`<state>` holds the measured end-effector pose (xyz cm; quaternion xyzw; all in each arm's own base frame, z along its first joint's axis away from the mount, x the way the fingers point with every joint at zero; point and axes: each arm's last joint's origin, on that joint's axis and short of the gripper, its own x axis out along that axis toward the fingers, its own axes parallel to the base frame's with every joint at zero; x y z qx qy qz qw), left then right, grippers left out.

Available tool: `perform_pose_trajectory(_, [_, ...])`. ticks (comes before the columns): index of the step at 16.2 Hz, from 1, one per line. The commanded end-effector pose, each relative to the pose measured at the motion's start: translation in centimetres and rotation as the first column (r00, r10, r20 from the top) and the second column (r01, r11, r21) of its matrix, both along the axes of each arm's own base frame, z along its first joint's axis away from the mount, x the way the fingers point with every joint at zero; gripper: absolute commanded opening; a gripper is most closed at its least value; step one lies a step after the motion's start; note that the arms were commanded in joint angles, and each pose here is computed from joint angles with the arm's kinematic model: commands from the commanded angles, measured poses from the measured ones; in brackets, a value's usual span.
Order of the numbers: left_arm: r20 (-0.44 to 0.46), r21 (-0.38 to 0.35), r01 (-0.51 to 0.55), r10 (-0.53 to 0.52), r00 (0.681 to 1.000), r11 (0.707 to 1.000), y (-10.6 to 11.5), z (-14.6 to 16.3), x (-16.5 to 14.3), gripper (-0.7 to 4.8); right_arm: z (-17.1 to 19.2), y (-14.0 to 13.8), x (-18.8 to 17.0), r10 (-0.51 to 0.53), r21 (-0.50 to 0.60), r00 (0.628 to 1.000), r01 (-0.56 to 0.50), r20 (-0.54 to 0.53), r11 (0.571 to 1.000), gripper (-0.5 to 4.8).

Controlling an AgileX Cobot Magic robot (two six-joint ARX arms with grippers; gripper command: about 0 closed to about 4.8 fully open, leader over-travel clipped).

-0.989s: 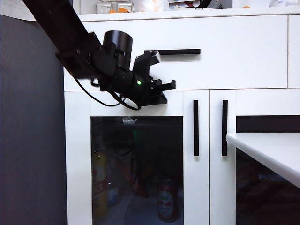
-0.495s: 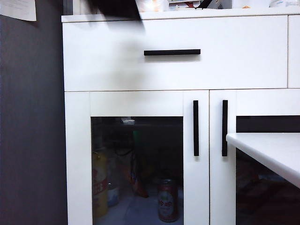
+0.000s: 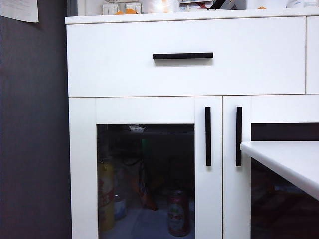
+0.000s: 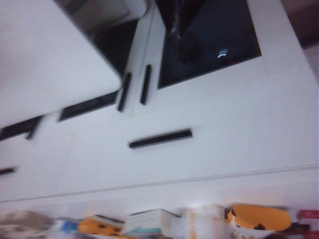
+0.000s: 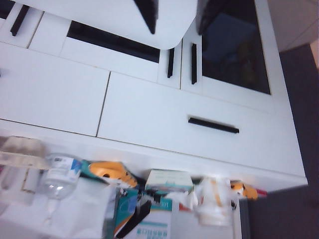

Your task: Open the left door of the white cabinet, pick up a can of beverage from the table on the right, place it inside the cabinet, and finally close the cabinet door.

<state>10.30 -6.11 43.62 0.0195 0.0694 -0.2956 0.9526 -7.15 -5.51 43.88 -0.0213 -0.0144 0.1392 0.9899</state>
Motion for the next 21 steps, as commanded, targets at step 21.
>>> perform_pose_trajectory(21, [-0.253,-0.239,-0.105,0.043,0.966,0.965,1.3,-24.8,-2.2,-0.06,-19.4,9.7,13.7,0.28,-0.004,0.906,-0.296,-0.316,0.955,1.07])
